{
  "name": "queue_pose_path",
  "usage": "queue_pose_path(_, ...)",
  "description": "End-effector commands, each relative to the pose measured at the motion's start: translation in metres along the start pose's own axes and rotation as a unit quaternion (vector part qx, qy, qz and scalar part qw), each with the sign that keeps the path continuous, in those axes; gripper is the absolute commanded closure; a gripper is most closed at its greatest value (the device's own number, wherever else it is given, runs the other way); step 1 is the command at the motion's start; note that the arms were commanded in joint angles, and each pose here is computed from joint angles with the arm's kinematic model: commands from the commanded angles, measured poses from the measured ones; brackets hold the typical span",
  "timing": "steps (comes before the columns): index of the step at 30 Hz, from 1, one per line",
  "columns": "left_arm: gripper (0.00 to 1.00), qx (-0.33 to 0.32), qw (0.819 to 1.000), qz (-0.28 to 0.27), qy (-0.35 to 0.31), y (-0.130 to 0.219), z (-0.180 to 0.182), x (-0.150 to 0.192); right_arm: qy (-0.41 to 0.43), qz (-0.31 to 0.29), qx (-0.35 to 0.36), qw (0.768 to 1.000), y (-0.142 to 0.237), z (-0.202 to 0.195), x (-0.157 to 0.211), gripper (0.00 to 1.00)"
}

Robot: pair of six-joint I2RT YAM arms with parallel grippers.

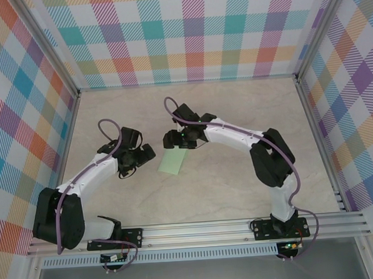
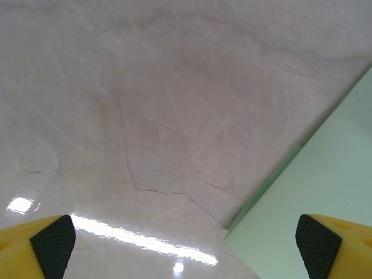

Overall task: Fold a paper plane with a square sheet of paper (pick it up from the middle)
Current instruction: Move the paper to the center of the table.

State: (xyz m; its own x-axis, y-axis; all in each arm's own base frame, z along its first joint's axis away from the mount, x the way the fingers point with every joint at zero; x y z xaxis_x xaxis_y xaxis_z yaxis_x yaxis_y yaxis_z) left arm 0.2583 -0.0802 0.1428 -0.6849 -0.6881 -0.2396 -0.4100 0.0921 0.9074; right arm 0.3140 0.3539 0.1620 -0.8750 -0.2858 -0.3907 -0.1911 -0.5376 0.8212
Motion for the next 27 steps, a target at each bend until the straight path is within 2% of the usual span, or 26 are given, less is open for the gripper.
queue_pose_path(1,0.0,0.008,1.0,0.001,0.023,0.004,0.005,-0.002,0.0,0.017,-0.015,1.0,-0.021,0.005,-0.006,0.36)
queue_pose_path(8,0.0,0.008,1.0,0.002,0.017,0.004,0.005,-0.002,0.014,0.057,-0.015,0.998,-0.06,0.006,-0.007,0.36)
queue_pose_path(14,0.0,0.01,1.0,0.001,0.012,0.004,0.005,-0.002,0.038,0.086,-0.001,0.996,-0.073,-0.002,0.002,0.35)
queue_pose_path(19,0.0,0.012,1.0,0.006,0.008,0.004,0.004,-0.001,0.098,0.13,0.007,0.987,-0.076,-0.012,0.021,0.34)
queue_pose_path(27,0.0,0.017,1.0,0.007,0.002,0.008,0.003,-0.002,0.217,0.188,0.025,0.958,-0.064,-0.033,0.056,0.34)
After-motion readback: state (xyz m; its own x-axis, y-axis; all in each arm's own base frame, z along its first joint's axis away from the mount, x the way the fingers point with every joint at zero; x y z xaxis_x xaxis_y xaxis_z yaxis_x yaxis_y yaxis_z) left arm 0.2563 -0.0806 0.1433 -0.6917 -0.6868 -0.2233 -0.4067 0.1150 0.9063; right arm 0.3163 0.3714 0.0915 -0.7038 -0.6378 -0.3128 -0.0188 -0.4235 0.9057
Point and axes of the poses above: each hand's point on the last joint's axis, 136 mm out from that joint toward the fingers, its own y axis back along the fingers, its own z axis along the line the jaws close on, x = y × z, the point moved 7 cm from there along y, back along the fingers, and after that the axes turned 13 degrees about y, right-handed, at the moved point
